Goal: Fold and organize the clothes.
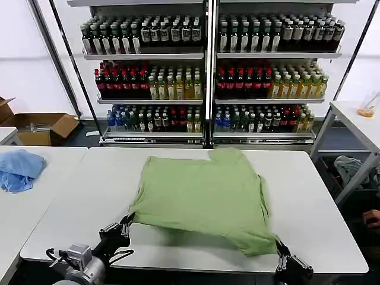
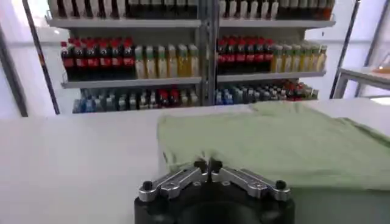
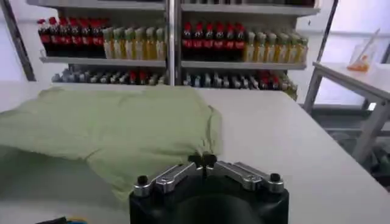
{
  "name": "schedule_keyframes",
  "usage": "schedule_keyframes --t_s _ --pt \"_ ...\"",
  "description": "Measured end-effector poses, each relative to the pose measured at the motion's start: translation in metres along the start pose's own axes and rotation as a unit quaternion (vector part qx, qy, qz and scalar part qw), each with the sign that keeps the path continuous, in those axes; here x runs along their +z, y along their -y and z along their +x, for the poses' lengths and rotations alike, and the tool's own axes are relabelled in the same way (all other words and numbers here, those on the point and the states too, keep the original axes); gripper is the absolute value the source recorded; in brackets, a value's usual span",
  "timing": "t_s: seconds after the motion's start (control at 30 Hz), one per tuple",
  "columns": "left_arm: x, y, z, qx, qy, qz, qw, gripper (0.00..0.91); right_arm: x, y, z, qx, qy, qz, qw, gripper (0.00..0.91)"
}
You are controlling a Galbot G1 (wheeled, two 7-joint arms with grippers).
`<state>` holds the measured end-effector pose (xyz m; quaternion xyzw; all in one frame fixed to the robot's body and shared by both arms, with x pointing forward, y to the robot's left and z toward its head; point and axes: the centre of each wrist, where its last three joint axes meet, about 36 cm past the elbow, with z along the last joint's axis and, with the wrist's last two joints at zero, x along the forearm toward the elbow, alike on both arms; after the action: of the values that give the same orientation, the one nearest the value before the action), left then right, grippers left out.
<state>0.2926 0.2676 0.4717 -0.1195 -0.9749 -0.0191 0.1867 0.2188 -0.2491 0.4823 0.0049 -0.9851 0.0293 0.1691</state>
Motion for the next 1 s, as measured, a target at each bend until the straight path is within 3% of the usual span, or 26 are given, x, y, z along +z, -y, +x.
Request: schedule_keyframes --t_s 0.57,1.0 --pt "0.009 -0.011 -0.064 -0.006 -0.01 -0.035 0.999 0.02 -0.011 0.019 -0.102 -0.015 0.035 0.039 0.999 0.0" --pt "0.016 -0.013 -0.118 -0.016 -0.015 -0.048 0.999 0.02 -0.007 0.015 -0.17 -0.016 0.03 0.057 0.998 0.0"
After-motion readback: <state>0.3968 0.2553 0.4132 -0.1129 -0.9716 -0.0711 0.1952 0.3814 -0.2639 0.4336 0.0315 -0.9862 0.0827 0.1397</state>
